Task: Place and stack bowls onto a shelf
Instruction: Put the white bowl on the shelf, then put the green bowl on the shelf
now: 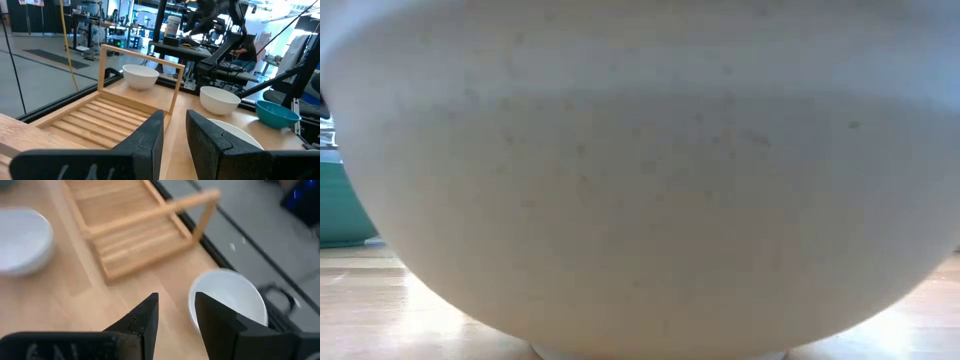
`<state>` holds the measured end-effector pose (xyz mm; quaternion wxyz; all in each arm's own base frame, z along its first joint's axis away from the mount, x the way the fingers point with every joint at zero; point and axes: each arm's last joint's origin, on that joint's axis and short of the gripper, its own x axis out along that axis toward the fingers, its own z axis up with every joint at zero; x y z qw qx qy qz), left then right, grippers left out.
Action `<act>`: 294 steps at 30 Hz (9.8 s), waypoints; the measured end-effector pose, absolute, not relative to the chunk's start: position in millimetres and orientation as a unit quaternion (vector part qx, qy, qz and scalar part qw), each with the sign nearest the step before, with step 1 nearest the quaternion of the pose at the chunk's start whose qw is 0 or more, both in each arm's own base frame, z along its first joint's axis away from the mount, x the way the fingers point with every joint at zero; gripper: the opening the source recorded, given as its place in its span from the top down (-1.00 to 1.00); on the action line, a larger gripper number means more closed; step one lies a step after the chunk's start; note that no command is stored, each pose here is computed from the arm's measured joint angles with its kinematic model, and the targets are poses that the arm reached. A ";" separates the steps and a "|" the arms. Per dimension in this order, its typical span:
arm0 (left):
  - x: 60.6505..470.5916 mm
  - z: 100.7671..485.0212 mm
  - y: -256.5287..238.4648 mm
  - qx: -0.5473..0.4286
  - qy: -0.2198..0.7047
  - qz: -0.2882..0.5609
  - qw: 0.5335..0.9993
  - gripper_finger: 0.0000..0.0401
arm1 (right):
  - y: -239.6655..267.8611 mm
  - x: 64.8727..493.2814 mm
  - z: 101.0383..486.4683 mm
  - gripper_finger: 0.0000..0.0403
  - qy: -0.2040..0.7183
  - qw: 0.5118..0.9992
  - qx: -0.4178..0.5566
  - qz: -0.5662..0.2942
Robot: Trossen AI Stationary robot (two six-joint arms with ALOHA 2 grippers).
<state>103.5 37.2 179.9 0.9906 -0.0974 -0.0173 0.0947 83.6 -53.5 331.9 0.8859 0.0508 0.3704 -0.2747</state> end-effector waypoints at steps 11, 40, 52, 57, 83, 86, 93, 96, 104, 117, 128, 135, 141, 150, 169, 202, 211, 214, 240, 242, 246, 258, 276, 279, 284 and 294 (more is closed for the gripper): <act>103.5 179.9 37.2 -0.106 -0.018 0.095 0.990 0.56 | -95.2 130.7 303.8 0.39 0.489 0.802 0.144 -0.311; 103.5 179.9 37.2 -0.119 -0.019 0.094 0.988 0.56 | -170.9 143.2 242.7 0.39 0.616 0.727 0.202 -0.226; 103.5 179.8 37.2 -0.119 -0.019 0.094 0.988 0.56 | -185.5 149.5 226.8 0.39 0.633 0.723 0.185 -0.207; 103.5 179.8 37.2 -0.120 -0.019 0.094 0.988 0.56 | -190.2 149.9 219.4 0.39 0.642 0.714 0.194 -0.202; 103.5 179.7 37.2 -0.121 -0.019 0.094 0.988 0.56 | -191.5 147.1 171.0 0.78 0.675 0.698 0.159 -0.178; 103.6 179.7 37.1 -0.121 -0.019 0.094 0.988 0.56 | -192.2 147.2 172.3 0.95 0.674 0.699 0.151 -0.186; 103.5 179.9 37.2 -0.122 -0.020 0.094 0.988 0.56 | -188.0 144.9 184.4 0.99 0.668 0.707 0.121 -0.198; 103.5 179.9 37.1 -0.122 -0.020 0.094 0.988 0.56 | -181.0 140.8 200.3 1.00 0.666 0.709 0.110 -0.204; 103.5 179.9 37.1 -0.122 -0.020 0.094 0.988 0.56 | -156.3 122.6 253.6 1.00 0.618 0.737 0.098 -0.256; 103.5 179.8 37.2 -0.123 -0.019 0.094 0.988 0.56 | -122.3 129.8 368.9 1.00 0.455 0.835 0.047 -0.305; 102.7 190.9 37.1 -0.128 -0.036 0.096 0.987 0.56 | -121.6 196.9 409.5 1.00 0.395 0.893 -0.013 -0.213; 100.2 199.9 38.1 -0.122 0.001 0.135 0.983 0.56 | -130.5 242.4 392.0 1.00 0.413 0.897 -0.033 -0.155; 97.5 206.9 37.8 -0.129 0.024 0.151 0.980 0.56 | -137.3 280.9 376.5 1.00 0.376 0.920 -0.041 -0.103; 94.8 222.3 36.7 -0.125 0.009 0.149 0.981 0.56 | -141.8 319.5 342.0 1.00 0.386 0.922 -0.023 -0.027; 94.2 225.5 36.5 -0.128 0.004 0.149 0.981 0.56 | -160.1 363.3 225.0 1.00 0.554 0.831 0.028 0.033; 94.3 225.5 36.4 -0.128 0.004 0.148 0.981 0.56 | -170.6 349.5 207.0 1.00 0.612 0.788 0.004 0.068; 94.3 225.5 36.5 -0.128 0.004 0.148 0.981 0.56 | -166.6 343.0 192.0 0.86 0.625 0.776 0.006 0.082; 94.3 225.5 36.4 -0.128 0.004 0.148 0.981 0.56 | -165.5 341.5 188.8 0.77 0.629 0.773 0.008 0.083; 94.4 231.3 36.4 -0.175 -0.032 0.142 0.974 0.56 | -155.0 338.8 261.9 0.48 0.497 0.862 -0.089 0.047; 94.3 233.4 36.3 -0.210 -0.048 0.138 0.967 0.56 | -153.5 335.5 274.5 0.48 0.476 0.873 -0.099 0.038; 94.1 237.2 36.3 -0.282 -0.077 0.128 0.948 0.56 | -149.9 326.5 294.3 0.48 0.452 0.885 -0.111 0.028; 93.6 244.4 35.4 -0.328 -0.114 0.100 0.932 0.56 | -132.2 289.2 359.1 0.48 0.359 0.925 -0.120 -0.023; 56.2 345.4 17.6 -0.173 0.077 0.115 0.975 0.56 | -104.3 225.3 422.3 0.48 0.269 0.945 -0.160 -0.094; 51.1 359.1 17.2 -0.156 0.167 0.148 0.962 0.56 | -100.8 218.1 427.2 0.48 0.261 0.947 -0.163 -0.097; 51.3 363.0 18.3 -0.171 0.325 0.168 0.915 0.56 | -96.0 208.0 434.7 0.48 0.245 0.949 -0.169 -0.101; 64.1 333.8 23.3 -0.189 0.498 0.153 0.833 0.56 | -94.1 204.0 437.4 0.48 0.239 0.950 -0.171 -0.103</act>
